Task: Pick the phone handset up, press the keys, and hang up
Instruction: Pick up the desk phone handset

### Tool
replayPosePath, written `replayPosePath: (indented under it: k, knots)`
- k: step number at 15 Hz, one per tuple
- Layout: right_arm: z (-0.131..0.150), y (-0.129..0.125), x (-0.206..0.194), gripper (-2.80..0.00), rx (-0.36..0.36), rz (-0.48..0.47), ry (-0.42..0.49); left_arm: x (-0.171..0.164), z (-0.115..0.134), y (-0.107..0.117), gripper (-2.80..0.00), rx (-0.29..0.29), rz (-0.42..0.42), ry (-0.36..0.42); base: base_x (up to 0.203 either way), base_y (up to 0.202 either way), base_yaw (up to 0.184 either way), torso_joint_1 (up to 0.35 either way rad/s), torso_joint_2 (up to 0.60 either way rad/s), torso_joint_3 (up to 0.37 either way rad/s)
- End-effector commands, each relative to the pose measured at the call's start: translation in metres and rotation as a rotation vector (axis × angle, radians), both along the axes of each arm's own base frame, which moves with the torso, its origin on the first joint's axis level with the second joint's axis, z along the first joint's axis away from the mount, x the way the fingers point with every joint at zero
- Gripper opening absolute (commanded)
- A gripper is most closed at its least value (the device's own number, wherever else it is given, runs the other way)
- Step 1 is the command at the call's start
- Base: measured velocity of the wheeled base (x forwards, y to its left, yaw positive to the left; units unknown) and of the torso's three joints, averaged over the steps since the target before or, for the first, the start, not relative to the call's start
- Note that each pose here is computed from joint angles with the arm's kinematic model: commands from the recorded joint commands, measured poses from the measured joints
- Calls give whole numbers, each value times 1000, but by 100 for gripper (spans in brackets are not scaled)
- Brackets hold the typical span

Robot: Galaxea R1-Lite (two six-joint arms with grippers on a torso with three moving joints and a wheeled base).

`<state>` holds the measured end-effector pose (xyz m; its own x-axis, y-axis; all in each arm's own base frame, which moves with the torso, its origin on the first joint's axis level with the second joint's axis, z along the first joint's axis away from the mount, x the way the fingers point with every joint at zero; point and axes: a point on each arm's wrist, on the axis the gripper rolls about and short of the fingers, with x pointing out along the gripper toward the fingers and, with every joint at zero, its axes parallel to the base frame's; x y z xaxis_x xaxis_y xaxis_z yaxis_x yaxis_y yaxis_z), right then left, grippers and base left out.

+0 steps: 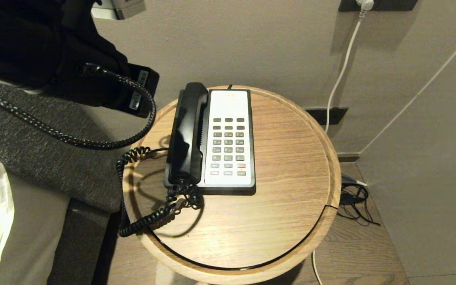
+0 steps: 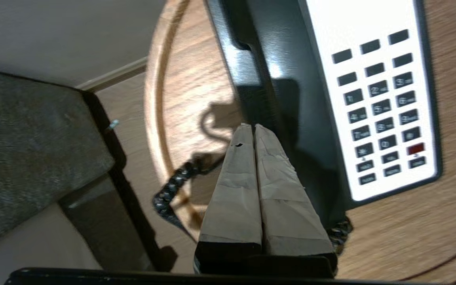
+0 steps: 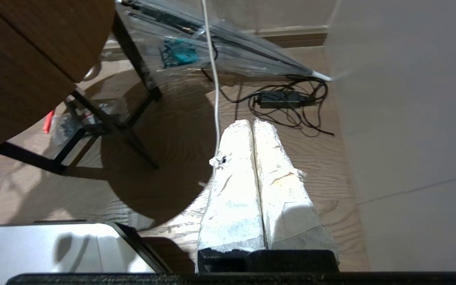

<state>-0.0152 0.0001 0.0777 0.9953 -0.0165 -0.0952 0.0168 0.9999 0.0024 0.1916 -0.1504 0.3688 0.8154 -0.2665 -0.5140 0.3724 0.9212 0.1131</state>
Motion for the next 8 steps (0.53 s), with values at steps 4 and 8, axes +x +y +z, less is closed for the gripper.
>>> replayPosePath:
  k: [4,8]
  knots:
    - [0,0,0,-280,0,0,0,3,-9,-15,-280,-55,-4,63,0,0,0,0,0,0]
    - [0,0,0,-280,0,0,0,5,-17,-29,0,-32,-28,81,0,0,0,0,0,0]
